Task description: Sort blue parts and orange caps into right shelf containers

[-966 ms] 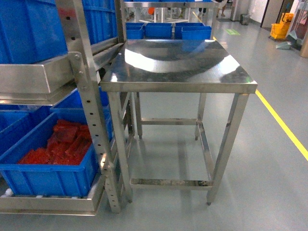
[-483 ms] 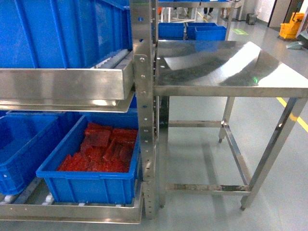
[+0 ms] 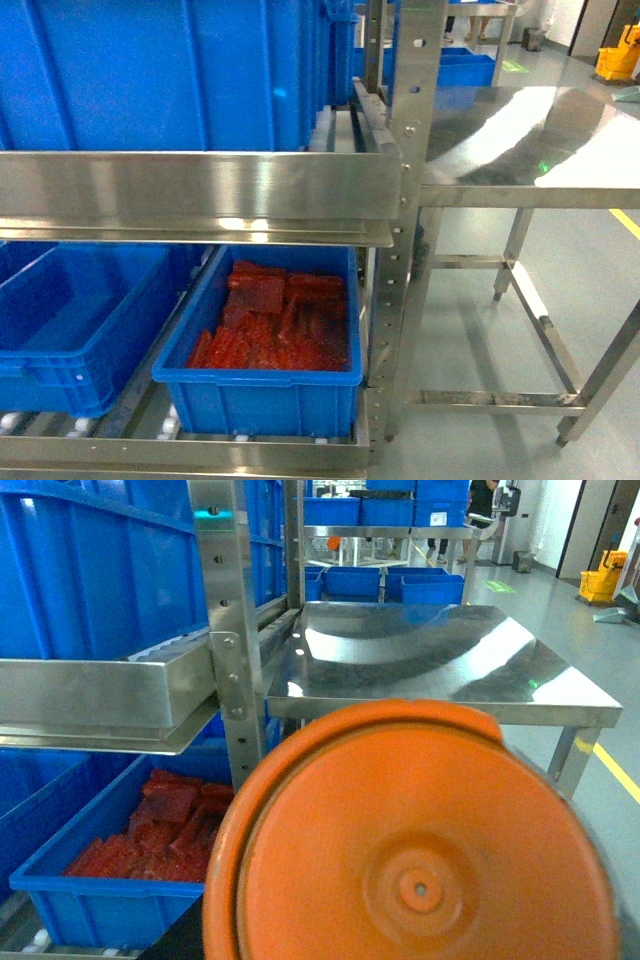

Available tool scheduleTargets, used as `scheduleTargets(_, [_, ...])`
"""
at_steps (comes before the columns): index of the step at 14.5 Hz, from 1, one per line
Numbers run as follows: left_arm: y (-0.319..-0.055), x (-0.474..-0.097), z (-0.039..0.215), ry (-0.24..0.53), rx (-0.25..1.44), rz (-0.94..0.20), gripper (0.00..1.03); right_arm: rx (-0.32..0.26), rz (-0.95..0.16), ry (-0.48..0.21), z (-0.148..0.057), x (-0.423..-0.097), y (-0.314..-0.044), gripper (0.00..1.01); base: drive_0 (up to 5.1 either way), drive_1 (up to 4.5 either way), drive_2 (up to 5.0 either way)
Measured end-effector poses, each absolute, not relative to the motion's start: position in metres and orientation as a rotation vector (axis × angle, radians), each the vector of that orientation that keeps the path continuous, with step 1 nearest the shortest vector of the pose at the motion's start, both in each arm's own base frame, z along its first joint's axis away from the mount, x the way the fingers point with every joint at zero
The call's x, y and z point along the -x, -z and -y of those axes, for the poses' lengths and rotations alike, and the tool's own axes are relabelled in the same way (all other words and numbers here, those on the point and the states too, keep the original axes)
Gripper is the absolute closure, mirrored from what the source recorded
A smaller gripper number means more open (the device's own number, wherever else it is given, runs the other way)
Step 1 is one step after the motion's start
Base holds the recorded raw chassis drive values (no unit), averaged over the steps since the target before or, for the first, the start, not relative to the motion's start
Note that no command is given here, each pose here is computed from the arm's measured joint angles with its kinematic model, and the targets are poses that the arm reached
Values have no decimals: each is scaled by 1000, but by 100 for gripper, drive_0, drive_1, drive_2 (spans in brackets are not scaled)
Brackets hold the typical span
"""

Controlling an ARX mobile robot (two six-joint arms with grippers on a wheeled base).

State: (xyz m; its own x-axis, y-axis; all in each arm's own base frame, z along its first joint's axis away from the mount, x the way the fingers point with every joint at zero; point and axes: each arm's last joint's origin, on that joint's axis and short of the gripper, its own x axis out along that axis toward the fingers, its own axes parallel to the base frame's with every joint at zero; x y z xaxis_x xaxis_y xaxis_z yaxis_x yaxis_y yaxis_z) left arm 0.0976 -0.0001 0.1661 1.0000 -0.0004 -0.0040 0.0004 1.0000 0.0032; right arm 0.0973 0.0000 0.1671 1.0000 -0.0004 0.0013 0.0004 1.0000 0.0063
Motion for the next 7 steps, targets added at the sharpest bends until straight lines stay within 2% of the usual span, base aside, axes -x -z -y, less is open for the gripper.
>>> scheduleTargets(7, [-166,-98,0,0,-3,-6,61,-6,2,0,0,-97,-167,55,-503,242,242])
